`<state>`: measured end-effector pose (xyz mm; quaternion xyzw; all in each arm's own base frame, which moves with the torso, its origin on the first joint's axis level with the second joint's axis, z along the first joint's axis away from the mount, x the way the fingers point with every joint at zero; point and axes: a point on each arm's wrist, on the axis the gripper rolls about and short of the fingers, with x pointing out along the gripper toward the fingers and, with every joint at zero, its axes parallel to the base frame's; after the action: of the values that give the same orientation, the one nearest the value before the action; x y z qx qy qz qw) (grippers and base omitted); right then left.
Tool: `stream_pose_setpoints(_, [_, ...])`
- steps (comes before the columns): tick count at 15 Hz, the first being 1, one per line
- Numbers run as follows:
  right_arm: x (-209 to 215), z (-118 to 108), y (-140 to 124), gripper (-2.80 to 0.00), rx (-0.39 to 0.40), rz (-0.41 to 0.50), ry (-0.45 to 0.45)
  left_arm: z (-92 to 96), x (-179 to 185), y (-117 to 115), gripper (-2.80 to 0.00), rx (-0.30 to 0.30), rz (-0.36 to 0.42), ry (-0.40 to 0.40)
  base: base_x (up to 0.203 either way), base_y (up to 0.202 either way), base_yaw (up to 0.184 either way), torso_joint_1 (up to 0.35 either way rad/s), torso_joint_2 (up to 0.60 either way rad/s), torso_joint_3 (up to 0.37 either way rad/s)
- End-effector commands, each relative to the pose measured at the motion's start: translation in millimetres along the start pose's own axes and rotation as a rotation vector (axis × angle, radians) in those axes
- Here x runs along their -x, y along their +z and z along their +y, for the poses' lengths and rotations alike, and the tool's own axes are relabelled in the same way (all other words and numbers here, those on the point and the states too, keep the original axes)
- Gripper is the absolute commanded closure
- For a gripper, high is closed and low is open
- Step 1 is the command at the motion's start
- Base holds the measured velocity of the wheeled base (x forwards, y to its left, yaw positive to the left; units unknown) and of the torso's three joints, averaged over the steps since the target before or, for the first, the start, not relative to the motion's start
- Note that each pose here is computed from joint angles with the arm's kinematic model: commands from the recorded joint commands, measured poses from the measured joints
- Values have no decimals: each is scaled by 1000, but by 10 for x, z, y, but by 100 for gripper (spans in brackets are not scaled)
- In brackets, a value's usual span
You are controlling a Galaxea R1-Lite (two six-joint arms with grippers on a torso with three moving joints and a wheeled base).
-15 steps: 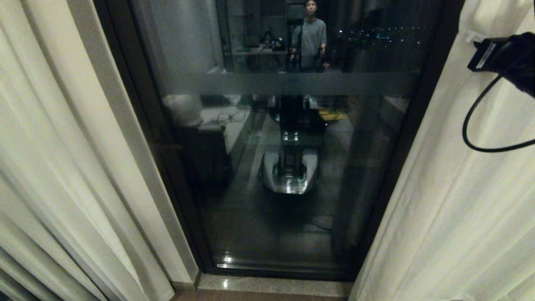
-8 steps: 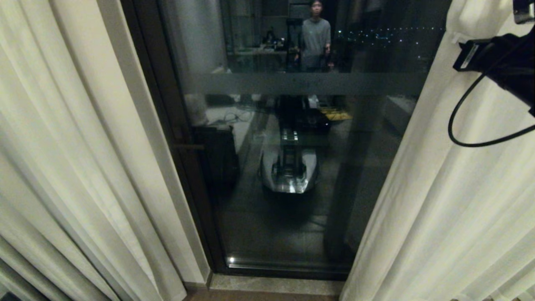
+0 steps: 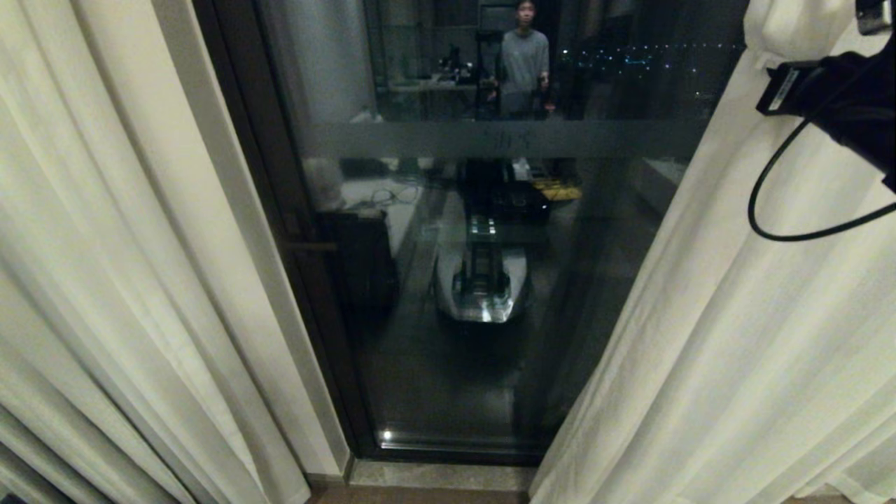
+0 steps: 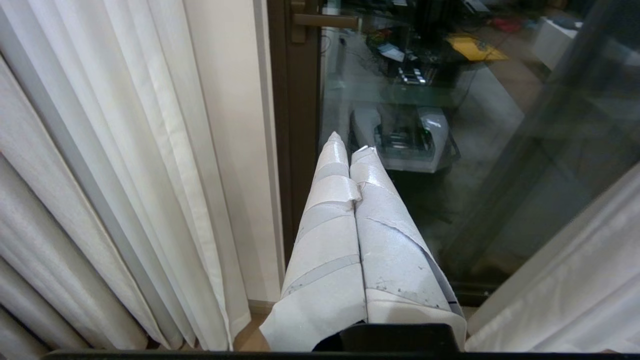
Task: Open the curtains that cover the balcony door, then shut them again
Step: Close the inner curtains on both sides
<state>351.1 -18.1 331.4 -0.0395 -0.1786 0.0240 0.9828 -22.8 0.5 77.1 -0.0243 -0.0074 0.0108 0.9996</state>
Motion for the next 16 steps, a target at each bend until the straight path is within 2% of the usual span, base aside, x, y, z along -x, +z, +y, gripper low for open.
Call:
stream_pose_setpoints(1, [-30,-5,61,0,4,-32,-1,0,0,0,0,1,-1,1,0,0,0,0,0,0])
stream_pose_setpoints(4, [-172,-12,94,0,7,-63,2,0,0,-2,0,1,0,1,0,0,0,0,0,0])
stream_pose_setpoints(10, [-512,238,17,0,-19,-89,64,0,1,2,0,2,-1,1,0,0,0,0,0,0])
stream_pose_setpoints(16, [-618,720,-59,0,-61,-93,145,0,1,2,0,1,-2,1,0,0,0,0,0,0])
